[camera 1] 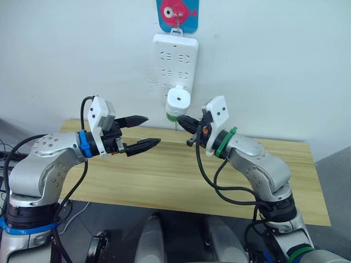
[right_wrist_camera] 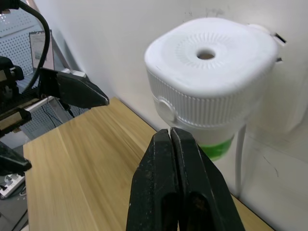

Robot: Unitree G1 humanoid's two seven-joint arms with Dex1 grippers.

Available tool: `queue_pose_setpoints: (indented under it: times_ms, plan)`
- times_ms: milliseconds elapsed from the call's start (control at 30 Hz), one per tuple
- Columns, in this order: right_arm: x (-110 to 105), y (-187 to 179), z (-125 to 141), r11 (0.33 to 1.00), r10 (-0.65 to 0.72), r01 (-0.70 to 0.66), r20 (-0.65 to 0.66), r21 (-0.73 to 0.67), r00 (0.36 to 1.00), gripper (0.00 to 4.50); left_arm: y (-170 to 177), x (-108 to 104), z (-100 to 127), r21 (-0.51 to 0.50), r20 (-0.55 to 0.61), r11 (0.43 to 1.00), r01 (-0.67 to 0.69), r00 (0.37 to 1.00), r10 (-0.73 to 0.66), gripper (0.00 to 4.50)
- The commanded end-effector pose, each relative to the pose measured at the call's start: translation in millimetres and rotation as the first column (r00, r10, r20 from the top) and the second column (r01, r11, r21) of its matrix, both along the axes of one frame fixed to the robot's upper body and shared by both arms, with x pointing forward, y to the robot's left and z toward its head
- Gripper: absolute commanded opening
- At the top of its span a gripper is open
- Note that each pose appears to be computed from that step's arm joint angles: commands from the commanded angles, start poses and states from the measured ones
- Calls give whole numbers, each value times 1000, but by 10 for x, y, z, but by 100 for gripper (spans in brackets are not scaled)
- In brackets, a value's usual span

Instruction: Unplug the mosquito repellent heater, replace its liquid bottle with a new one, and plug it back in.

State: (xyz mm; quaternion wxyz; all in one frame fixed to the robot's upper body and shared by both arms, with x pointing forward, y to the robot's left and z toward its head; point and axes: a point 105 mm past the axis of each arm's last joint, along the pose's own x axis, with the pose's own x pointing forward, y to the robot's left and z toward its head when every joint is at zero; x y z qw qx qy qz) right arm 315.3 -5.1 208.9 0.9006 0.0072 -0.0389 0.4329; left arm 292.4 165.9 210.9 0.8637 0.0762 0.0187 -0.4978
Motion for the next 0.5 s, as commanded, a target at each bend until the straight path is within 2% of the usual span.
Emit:
queue_pose_setpoints:
  times_ms: [33,500]
  plan:
    - [-19,-6,198,999,-11,8,76,36,997,6,25,-15,83,11,30,1000,2,1000,-2,450]
    - [-1,-105,257,992,-37,35,14,120,999,6,61,-6,86,13,29,1000,1,1000,-2,450]
